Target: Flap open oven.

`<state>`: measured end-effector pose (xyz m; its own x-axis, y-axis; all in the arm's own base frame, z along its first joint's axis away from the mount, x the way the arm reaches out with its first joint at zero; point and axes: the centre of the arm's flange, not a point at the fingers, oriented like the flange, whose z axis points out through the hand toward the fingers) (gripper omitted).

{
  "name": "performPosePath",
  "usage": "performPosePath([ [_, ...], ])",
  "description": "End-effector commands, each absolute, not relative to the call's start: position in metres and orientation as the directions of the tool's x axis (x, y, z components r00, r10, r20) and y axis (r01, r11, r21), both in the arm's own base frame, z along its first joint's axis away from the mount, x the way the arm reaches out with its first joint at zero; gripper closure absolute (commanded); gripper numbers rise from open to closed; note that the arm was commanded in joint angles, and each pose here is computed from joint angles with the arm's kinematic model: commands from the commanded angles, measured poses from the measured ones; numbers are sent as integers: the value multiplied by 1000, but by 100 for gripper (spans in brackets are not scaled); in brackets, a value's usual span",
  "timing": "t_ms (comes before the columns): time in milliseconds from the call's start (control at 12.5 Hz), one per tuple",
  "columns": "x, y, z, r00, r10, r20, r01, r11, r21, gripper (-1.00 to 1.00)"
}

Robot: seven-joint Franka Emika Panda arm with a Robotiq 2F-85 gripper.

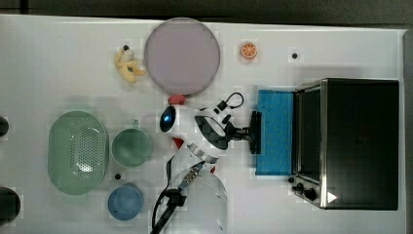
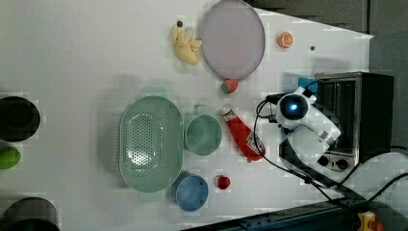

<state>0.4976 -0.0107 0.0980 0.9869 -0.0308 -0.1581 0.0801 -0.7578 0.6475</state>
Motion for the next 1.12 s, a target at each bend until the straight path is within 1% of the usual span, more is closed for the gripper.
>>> performPosePath([
  [80,544,7,189,960,-265,88,-275,-840,468,65],
  [240,554,4,252,869,-481,120,-493,-813,310,65],
  [320,556,2,289,813,-571,115,-581,-781,227,65],
  [400,555,-1,326,760,-644,90,-649,-743,161,65],
  [480,549,-4,364,719,-693,54,-694,-710,119,65],
  [560,542,-8,399,691,-722,19,-720,-687,97,65],
  [640,537,-12,436,681,-732,19,-732,-678,73,65],
  [800,530,-23,505,663,-746,55,-748,-664,15,65],
  [880,524,-29,529,653,-755,56,-756,-654,5,65],
  [1120,505,-40,565,602,-798,14,-798,-602,35,65],
])
